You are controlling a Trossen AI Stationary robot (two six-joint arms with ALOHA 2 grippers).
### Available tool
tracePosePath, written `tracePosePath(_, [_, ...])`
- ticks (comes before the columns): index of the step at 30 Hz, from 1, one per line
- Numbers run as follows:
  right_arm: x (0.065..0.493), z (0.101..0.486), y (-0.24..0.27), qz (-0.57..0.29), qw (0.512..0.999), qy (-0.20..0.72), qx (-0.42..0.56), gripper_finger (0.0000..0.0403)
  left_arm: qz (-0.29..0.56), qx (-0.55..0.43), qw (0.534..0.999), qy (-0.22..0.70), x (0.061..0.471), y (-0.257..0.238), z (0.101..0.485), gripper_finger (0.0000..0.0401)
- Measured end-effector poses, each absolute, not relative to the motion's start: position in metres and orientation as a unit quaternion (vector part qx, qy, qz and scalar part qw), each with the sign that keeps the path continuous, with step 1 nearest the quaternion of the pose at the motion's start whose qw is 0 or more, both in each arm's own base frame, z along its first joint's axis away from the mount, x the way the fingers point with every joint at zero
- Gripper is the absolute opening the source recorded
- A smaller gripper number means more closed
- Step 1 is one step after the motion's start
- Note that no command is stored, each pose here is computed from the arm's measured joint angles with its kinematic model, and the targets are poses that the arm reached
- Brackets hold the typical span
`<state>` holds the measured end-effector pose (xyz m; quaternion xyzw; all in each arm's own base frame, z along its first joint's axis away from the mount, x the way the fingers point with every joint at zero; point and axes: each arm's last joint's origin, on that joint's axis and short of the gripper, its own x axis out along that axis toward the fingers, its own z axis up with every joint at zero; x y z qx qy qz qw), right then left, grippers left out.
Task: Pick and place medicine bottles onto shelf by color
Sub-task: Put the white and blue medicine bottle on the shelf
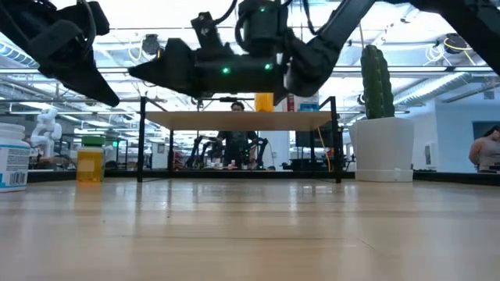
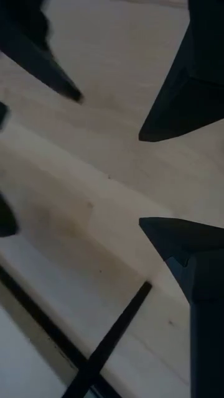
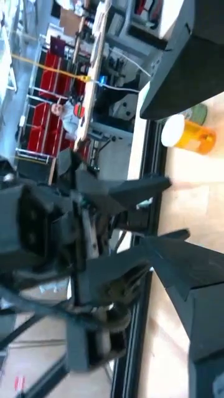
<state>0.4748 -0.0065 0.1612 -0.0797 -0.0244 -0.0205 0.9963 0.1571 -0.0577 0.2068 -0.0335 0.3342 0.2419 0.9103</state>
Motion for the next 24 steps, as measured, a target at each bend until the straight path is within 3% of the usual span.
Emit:
tracePosePath(8, [0.472,0.161,0.007,-0.005,0.995,-0.015,-0.103,0.0314,0.217,-0.009,0.912,0.347,0.17,-0.064,0.199,0.0211])
tracePosePath(15, [0.467,0.189,-0.004,-0.021,0.989,-0.04,-0.139,0.0314,0.21,0.014,0.902,0.377,0.175,-0.067,0.188,0.0211])
tracePosePath(24, [0.466,0.165,-0.024,0.023,0.99,0.074,-0.12,0.0314,0.209,0.03,0.9,0.381,0.176,-0.066,0.187,0.0211])
